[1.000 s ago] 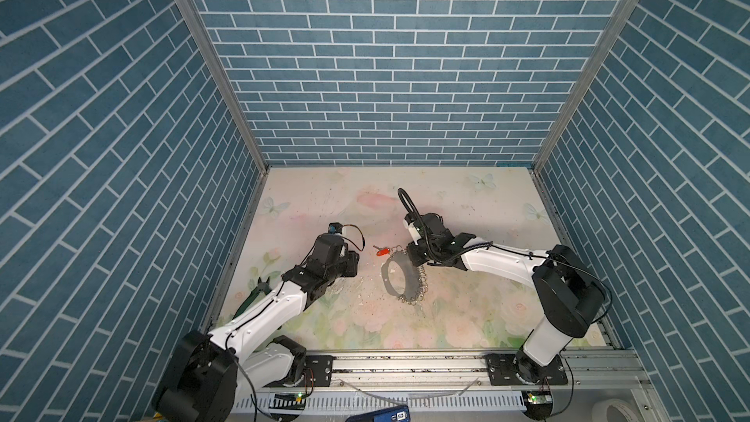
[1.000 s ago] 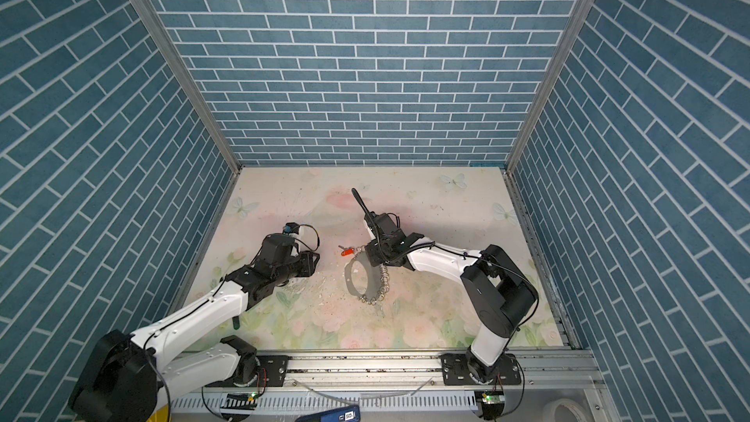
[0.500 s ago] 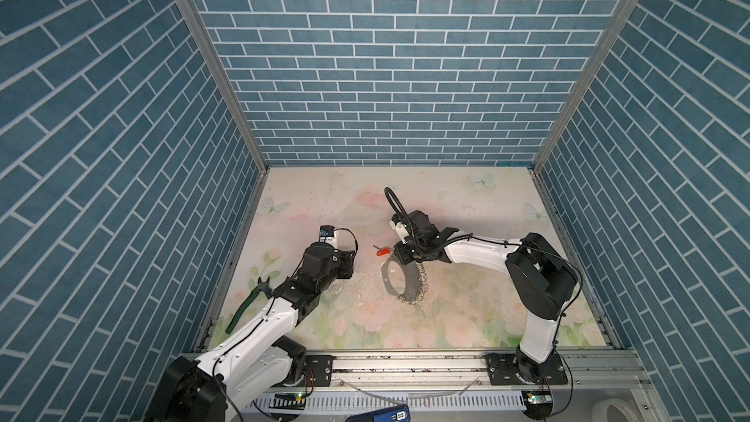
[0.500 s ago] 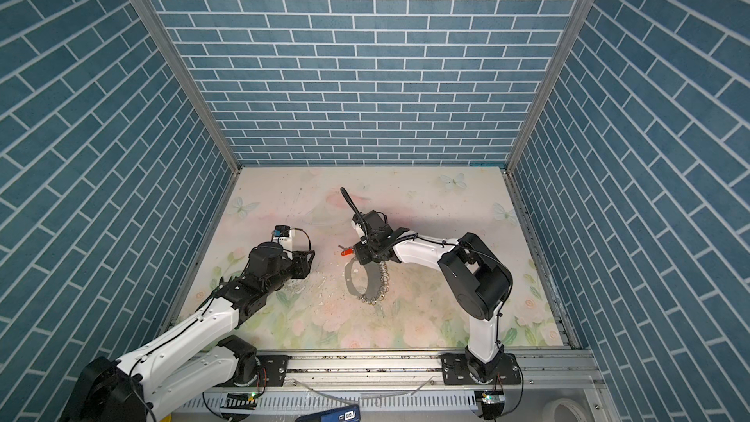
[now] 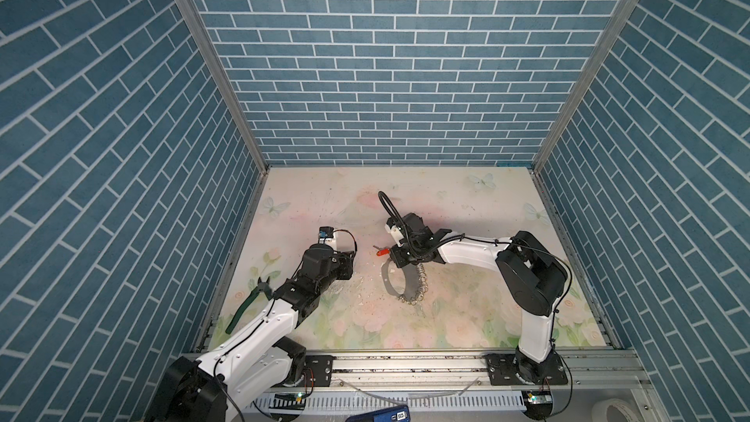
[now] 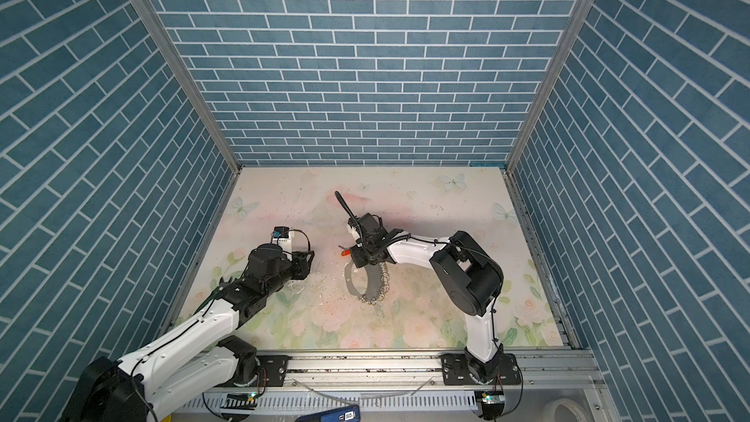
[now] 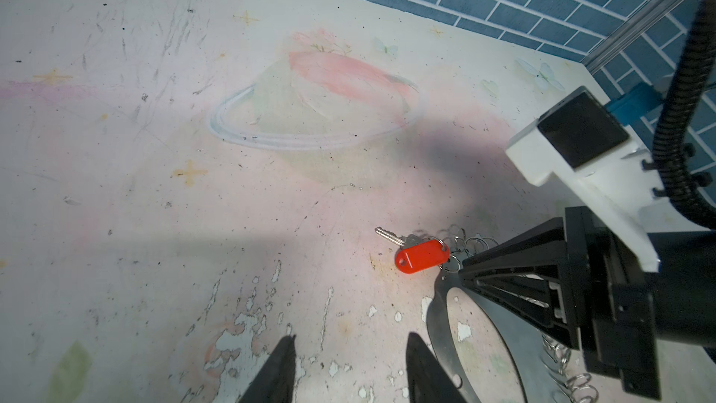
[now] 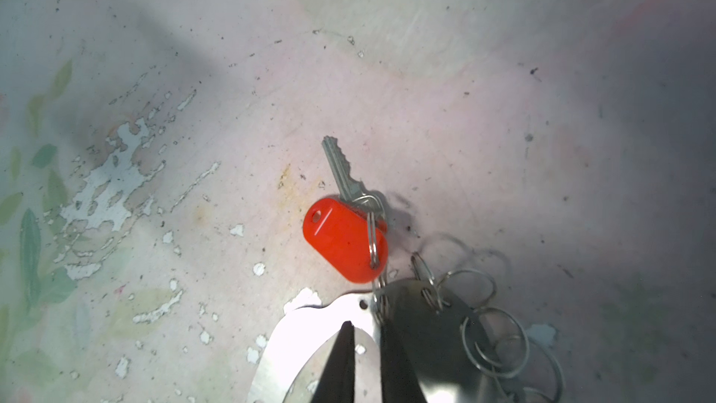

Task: Attach keys to a key ring
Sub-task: Pick up the keyring from the center of the table, then pick up the key and keyring.

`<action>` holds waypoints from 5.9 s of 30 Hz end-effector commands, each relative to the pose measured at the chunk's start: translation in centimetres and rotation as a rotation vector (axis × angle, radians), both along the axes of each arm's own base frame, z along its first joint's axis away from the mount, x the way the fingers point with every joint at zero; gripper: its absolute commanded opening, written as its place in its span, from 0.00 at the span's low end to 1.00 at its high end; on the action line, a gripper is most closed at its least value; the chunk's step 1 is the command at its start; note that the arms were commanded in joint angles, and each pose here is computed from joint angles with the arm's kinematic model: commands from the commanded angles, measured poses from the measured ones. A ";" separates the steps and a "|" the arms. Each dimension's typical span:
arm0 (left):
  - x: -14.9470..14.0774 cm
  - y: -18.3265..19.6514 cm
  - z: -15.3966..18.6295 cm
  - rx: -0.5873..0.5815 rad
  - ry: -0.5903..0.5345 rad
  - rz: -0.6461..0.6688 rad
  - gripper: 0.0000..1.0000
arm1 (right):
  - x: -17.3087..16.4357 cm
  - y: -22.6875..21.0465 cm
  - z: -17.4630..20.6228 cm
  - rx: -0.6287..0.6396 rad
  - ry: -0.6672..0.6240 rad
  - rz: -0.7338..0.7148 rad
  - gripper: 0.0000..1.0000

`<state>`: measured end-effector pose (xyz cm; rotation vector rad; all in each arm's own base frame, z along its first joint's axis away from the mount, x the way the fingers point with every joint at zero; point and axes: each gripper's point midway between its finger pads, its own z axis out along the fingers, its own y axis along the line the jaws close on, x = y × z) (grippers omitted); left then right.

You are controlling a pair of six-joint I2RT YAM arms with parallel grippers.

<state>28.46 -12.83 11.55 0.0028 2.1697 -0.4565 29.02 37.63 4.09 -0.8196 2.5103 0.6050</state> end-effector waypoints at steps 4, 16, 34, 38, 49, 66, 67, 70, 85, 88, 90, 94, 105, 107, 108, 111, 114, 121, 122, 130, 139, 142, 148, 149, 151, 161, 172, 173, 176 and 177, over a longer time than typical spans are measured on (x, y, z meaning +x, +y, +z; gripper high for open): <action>0.0 0.4 -0.1 0.009 -0.013 0.010 0.50 | 0.9 0.9 0.0 -0.001 -0.006 -0.020 0.16; 0.0 0.5 -0.2 0.008 -0.012 0.008 0.51 | 1.6 1.4 -0.1 -0.011 -0.027 -0.014 0.12; 0.0 -1.1 -0.7 -0.025 0.017 -0.058 0.49 | -0.1 0.9 3.1 0.051 -0.089 0.051 0.00; 0.1 -2.6 -0.3 -0.073 0.011 -0.127 0.46 | -1.4 0.6 5.1 0.100 -0.119 0.111 0.00; -1.0 -7.3 3.6 -0.286 -0.112 -0.373 0.38 | -5.6 -1.7 9.7 0.233 -0.206 0.286 0.00; -5.8 -11.9 9.2 -0.325 -0.327 -0.687 0.38 | -8.7 -5.9 13.3 0.314 -0.361 0.387 0.00; -6.2 -12.3 9.4 -0.313 -0.339 -0.712 0.37 | -8.8 -6.0 13.4 0.320 -0.364 0.388 0.00; -7.2 -13.2 9.5 -0.272 -0.360 -0.761 0.39 | -9.1 -6.4 13.8 0.335 -0.376 0.399 0.00; -7.2 -13.9 6.8 0.212 -0.456 -0.737 0.47 | -11.1 -6.6 14.5 0.357 -0.305 0.466 0.00; -7.8 -14.4 6.4 0.228 -0.457 -0.773 0.48 | -11.0 -6.5 14.6 0.359 -0.304 0.466 0.00; -7.9 -14.6 6.3 0.229 -0.455 -0.784 0.48 | -11.0 -6.5 14.6 0.358 -0.303 0.466 0.00; -8.3 -15.1 6.0 0.225 -0.441 -0.825 0.46 | -10.9 -6.4 14.6 0.355 -0.303 0.467 0.00; -8.2 -15.7 5.4 0.247 -0.416 -0.846 0.26 | -10.9 -6.4 14.3 0.347 -0.294 0.464 0.00; -8.1 -15.6 5.4 0.253 -0.415 -0.841 0.24 | -10.9 -6.4 14.3 0.346 -0.292 0.465 0.00; -8.1 -15.5 5.3 0.256 -0.417 -0.838 0.24 | -10.9 -6.4 14.3 0.347 -0.292 0.466 0.00; -7.8 -15.3 5.4 0.264 -0.421 -0.823 0.25 | -10.9 -6.4 14.3 0.345 -0.289 0.467 0.00; -7.6 -15.2 5.8 0.260 -0.432 -0.804 0.28 | -11.0 -6.4 14.0 0.337 -0.276 0.474 0.00; -7.1 -15.4 6.4 0.254 -0.439 -0.783 0.31 | -11.4 -6.1 14.0 0.344 -0.259 0.491 0.00; -7.2 -15.5 6.3 0.252 -0.438 -0.793 0.32 | -11.4 -6.0 14.0 0.346 -0.258 0.494 0.00; -6.4 -15.5 7.0 0.238 -0.437 -0.740 0.36 | -12.1 -5.7 13.7 0.353 -0.231 0.526 0.00; -6.4 -15.3 6.5 0.248 -0.387 -0.734 0.37 | -12.1 -6.0 13.9 0.345 -0.263 0.525 0.00; -7.1 -14.9 7.4 0.192 -0.397 -0.721 0.37 | -11.9 -6.4 14.1 0.361 -0.290 0.513 0.00; -9.7 -15.3 8.9 0.057 -0.414 -0.810 0.35 | -11.5 -7.0 15.7 0.448 -0.330 0.482 0.00; -10.1 -15.4 9.0 0.043 -0.421 -0.826 0.35 | -11.5 -7.1 15.7 0.449 -0.341 0.486 0.00; -10.4 -15.6 9.4 0.028 -0.427 -0.845 0.33 | -11.7 -7.2 15.7 0.450 -0.367 0.501 0.00; -11.7 -17.2 9.6 -0.011 -0.390 -0.961 0.28 | -13.3 -8.7 15.4 0.447 -0.576 0.609 0.00; -10.7 -18.7 10.4 -0.041 -0.241 -0.941 0.32 | -12.0 -8.5 14.3 0.343 -0.725 0.617 0.00; -10.7 -18.7 10.0 -0.035 -0.219 -0.938 0.32 | -11.9 -8.5 14.1 0.334 -0.729 0.616 0.00; -10.4 -18.5 9.9 -0.017 -0.187 -0.914 0.31 | -11.7 -8.4 14.1 0.328 -0.751 0.613 0.00; -10.3 -18.3 9.7 -0.009 -0.177 -0.906 0.31 | -11.6 -8.3 14.2 0.326 -0.758 0.610 0.00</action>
